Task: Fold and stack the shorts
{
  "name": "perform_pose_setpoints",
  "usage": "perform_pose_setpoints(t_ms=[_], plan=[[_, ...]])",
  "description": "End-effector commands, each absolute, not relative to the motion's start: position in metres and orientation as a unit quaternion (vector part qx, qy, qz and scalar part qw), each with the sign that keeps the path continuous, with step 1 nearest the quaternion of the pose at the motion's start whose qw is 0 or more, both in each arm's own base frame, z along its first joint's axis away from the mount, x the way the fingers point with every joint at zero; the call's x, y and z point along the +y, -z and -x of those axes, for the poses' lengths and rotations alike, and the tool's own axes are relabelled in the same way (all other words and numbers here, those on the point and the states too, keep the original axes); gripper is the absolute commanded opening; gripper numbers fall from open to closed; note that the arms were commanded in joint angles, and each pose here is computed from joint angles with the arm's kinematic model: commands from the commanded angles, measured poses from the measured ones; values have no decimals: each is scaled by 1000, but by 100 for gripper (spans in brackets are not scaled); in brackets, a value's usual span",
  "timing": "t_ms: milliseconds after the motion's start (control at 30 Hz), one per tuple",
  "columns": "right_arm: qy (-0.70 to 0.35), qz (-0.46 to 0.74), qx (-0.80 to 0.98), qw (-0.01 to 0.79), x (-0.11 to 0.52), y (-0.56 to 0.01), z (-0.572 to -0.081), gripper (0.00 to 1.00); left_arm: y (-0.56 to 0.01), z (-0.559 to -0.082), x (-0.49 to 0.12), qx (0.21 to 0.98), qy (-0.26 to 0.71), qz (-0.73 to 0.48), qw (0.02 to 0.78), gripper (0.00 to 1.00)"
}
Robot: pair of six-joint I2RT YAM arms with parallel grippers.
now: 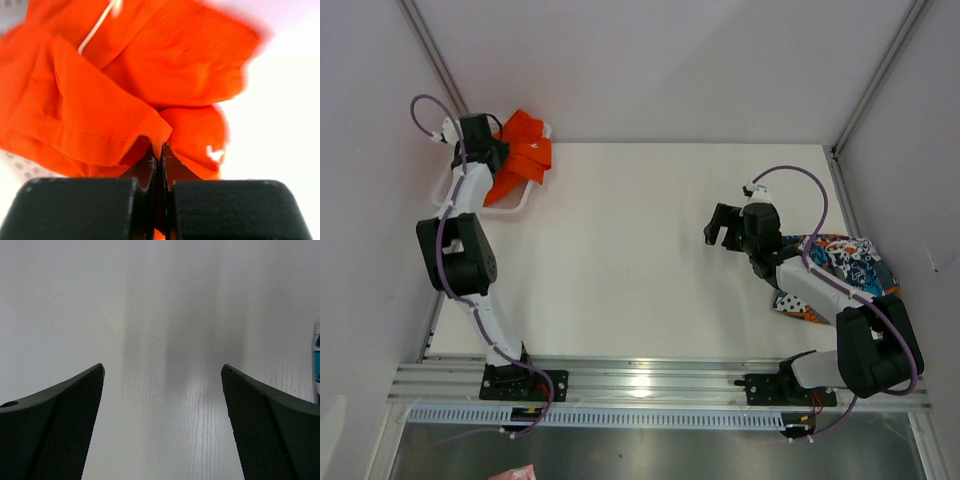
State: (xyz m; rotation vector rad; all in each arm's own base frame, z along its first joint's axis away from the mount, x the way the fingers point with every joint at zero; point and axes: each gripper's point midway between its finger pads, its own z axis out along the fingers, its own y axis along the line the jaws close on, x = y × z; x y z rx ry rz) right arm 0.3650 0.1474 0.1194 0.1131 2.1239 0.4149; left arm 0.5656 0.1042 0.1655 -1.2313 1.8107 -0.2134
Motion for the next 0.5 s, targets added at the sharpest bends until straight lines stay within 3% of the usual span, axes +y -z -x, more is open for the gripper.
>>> perform_pose_setpoints(t_ms=[0, 133, 267, 467], plan=[[-173, -48, 852, 492, 150, -129, -371, 99, -324, -562, 95, 640, 150, 421, 625, 0], [-176, -48, 850, 495, 151, -129, -371, 99, -402, -546, 45, 597, 168, 319, 716, 0], [-177, -50, 847, 499, 151, -130, -369, 99, -489, -483, -8, 530, 163, 207, 806, 0], [-186, -51, 826, 529, 148, -149, -365, 99, -551, -406, -65, 498, 189, 138, 835, 0]])
